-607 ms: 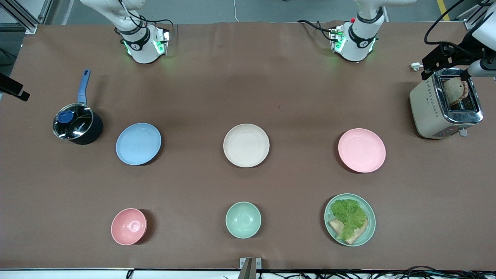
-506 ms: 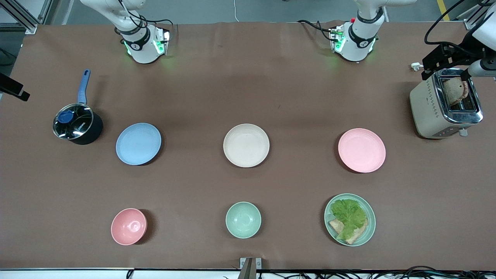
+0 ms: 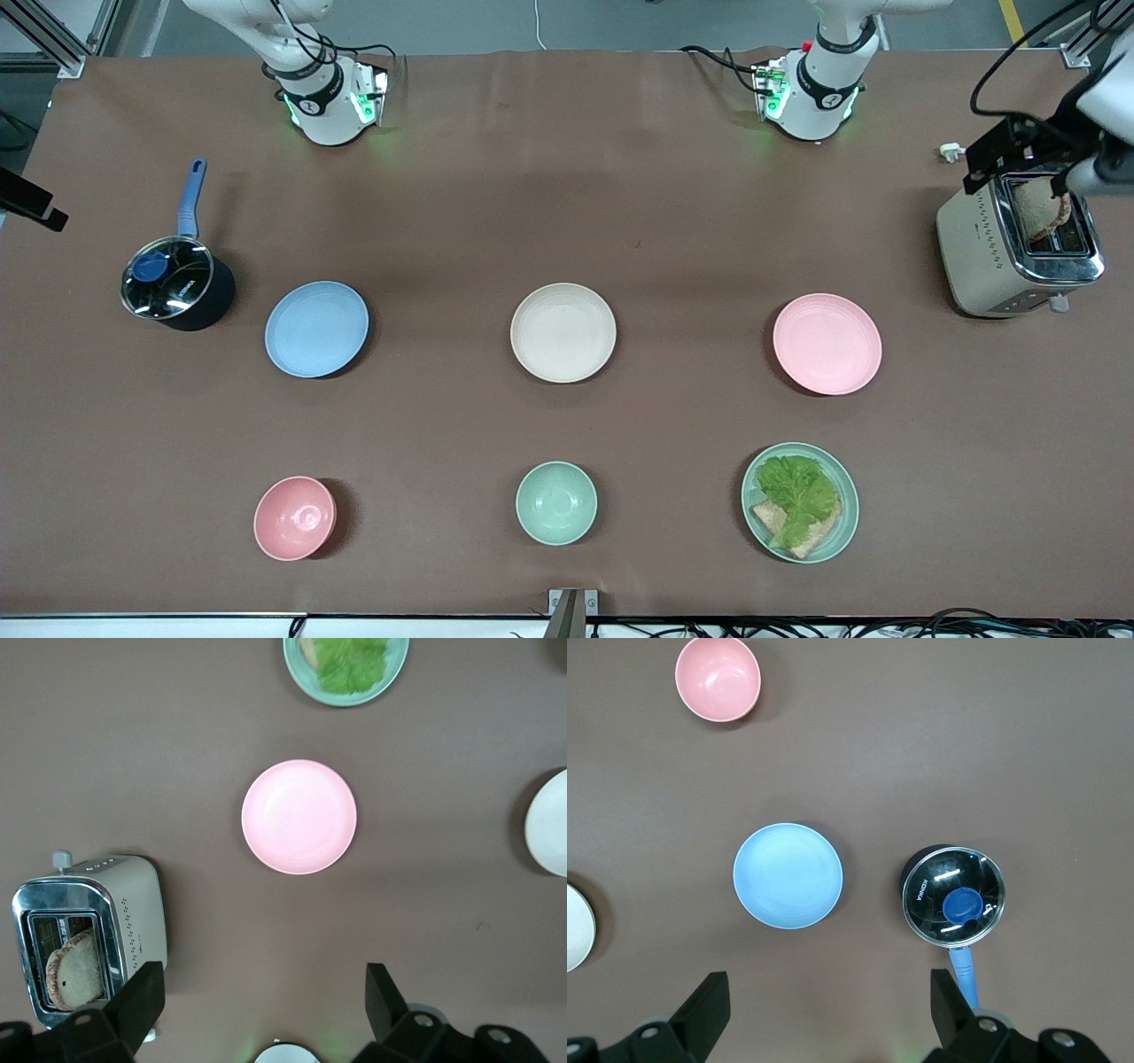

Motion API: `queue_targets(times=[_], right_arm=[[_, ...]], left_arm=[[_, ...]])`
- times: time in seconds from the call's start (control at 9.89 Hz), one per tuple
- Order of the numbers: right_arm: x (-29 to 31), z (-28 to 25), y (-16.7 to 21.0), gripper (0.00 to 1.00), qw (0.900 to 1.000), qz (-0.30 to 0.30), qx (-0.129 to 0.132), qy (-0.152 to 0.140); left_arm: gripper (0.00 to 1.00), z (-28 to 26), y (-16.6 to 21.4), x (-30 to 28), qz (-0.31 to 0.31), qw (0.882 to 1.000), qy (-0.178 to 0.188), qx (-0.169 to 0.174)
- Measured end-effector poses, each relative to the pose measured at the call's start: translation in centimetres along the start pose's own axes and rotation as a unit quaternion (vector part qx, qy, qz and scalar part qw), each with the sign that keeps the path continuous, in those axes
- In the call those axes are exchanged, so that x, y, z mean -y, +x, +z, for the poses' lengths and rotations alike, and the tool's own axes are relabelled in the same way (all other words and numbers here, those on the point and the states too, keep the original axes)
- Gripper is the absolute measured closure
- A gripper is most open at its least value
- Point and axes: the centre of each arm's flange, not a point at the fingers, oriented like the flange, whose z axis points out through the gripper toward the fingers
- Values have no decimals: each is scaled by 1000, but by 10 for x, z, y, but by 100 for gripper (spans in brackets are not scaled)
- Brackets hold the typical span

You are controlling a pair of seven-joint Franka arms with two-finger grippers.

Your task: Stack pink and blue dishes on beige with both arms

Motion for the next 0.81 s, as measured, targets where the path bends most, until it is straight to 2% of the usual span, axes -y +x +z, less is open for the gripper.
queue_targets(times=[0.3,0.4,0.51,0.61,0.81], right_arm=[[4,15,5,0,1000,-13,15,5],[10,34,13,0,999,-33,28,25],[14,64,29,0,997,-51,35,46],[15,102,47,0,995,-71,37,54],[14,192,74,0,991,-120,36,56]], left_arm=[[0,124,50,44,11,999,-33,40],[0,173,59,52,26,998,-40,47],[0,214,66,57,41,997,-43,51],[0,248,73,69,62,996,-46,50],[0,319,84,99,73,993,-70,56]])
